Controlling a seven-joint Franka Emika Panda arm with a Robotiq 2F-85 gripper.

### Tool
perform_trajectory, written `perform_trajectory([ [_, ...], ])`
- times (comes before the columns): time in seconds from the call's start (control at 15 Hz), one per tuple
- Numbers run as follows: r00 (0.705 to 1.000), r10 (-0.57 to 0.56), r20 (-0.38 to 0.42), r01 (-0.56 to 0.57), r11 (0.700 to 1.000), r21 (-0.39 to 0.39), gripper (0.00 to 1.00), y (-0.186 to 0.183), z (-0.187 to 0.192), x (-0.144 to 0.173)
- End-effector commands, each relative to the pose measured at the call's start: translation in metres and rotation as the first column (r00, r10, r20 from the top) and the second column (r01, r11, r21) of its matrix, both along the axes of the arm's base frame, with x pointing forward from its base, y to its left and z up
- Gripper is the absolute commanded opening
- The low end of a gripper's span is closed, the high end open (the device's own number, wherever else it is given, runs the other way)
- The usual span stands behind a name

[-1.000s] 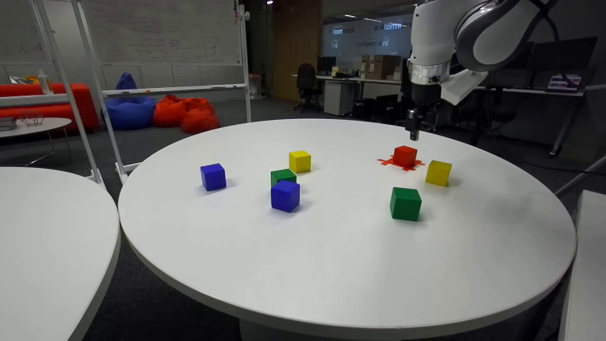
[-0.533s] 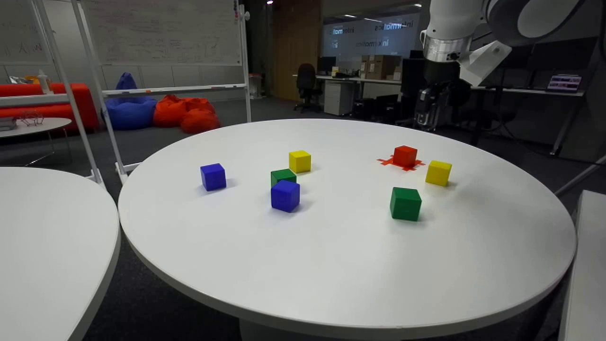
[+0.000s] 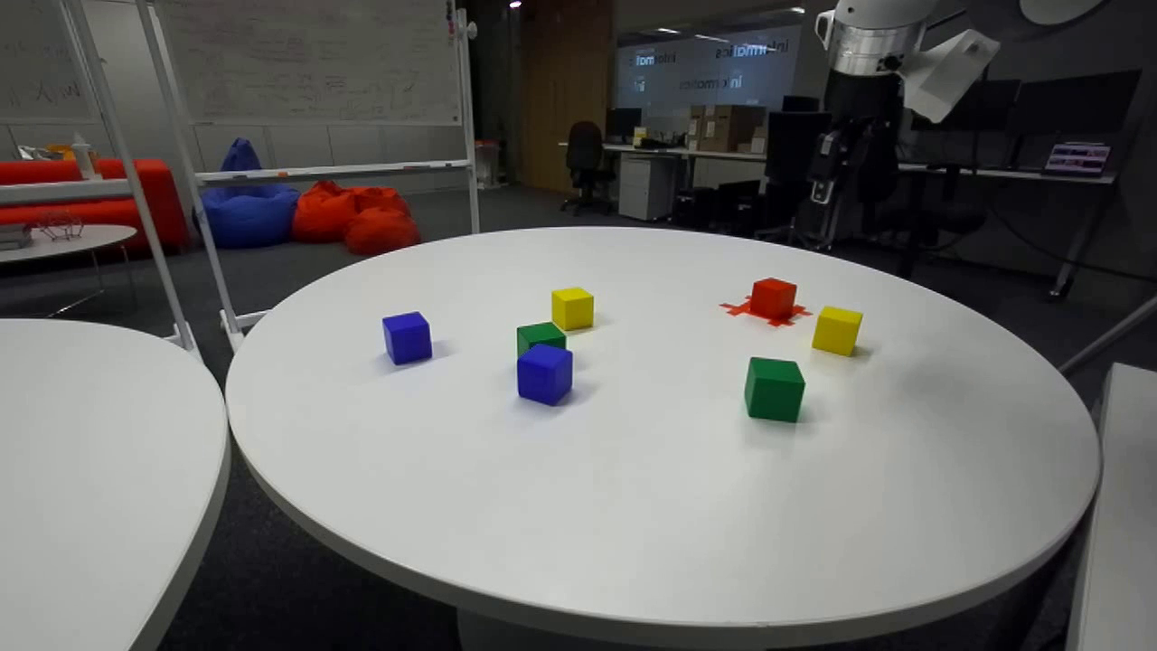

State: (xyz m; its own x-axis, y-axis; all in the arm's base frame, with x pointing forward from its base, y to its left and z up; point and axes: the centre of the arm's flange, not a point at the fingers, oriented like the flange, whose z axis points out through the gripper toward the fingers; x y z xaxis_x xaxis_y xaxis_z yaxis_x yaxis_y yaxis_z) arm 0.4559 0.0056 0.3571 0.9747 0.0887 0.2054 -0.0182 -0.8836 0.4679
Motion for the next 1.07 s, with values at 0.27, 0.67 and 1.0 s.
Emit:
perform_trajectory([
  [0.27, 0.999, 0.032, -0.043, -0.033, 0.999, -0.024, 1.00, -0.025, 0.001, -0.002],
  [0.67, 0.998, 0.037, -0.042, -0.038, 0.999, -0.024, 1.00, -0.022, 0.001, -0.002],
  [1.0, 0.998, 0.037, -0.042, -0.038, 0.999, -0.024, 1.00, -0.022, 0.001, -0.002],
])
